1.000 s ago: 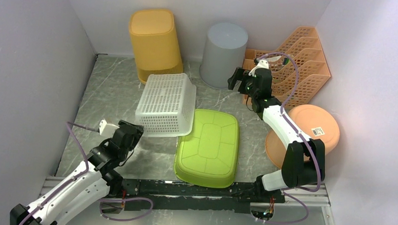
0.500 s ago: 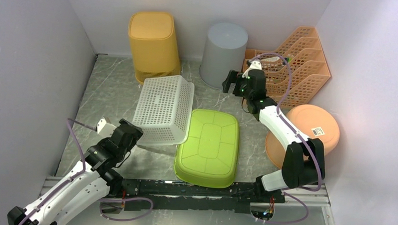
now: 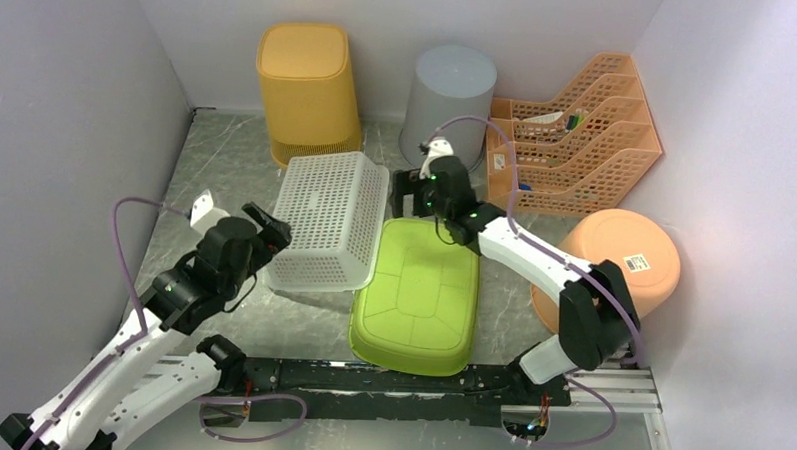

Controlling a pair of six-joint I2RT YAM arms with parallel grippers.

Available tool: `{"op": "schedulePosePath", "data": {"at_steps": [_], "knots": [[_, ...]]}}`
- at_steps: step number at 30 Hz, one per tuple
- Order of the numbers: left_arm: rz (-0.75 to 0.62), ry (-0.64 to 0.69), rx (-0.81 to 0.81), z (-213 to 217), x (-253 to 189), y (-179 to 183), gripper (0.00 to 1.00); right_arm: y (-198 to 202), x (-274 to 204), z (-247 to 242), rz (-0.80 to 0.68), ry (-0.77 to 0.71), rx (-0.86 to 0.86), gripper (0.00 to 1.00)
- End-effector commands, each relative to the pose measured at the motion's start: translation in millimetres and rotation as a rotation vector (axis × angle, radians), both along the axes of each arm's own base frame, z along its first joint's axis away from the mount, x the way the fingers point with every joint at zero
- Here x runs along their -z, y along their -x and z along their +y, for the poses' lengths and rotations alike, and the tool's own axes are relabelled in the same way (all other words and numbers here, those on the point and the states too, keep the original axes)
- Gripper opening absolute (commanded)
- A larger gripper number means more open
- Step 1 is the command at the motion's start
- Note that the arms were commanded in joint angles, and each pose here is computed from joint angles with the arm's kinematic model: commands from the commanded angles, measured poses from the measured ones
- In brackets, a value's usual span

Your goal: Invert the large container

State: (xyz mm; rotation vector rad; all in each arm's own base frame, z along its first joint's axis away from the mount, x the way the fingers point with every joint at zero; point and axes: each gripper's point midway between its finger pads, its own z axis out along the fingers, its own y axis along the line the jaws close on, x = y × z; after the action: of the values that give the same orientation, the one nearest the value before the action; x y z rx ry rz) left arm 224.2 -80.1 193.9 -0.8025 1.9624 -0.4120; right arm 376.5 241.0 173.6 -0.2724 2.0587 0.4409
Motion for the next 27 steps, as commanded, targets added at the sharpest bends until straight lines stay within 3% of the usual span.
{"op": "schedulePosePath", "data": {"at_steps": [1,15,27], "knots": [[-0.1,-0.077,0.149,-20,-54,-18,1.0,10,12,37,0.008,0.066,-0.065,1.0],[-0.17,-0.087,0.204,-28,-78,-23,1.0,60,41,143,0.057,0.066,-0.341,1.0],[-0.099,-0.185,0.259,-31,-53,-26,1.0,38,-33,94,-0.119,0.117,-0.167,1.0]]}}
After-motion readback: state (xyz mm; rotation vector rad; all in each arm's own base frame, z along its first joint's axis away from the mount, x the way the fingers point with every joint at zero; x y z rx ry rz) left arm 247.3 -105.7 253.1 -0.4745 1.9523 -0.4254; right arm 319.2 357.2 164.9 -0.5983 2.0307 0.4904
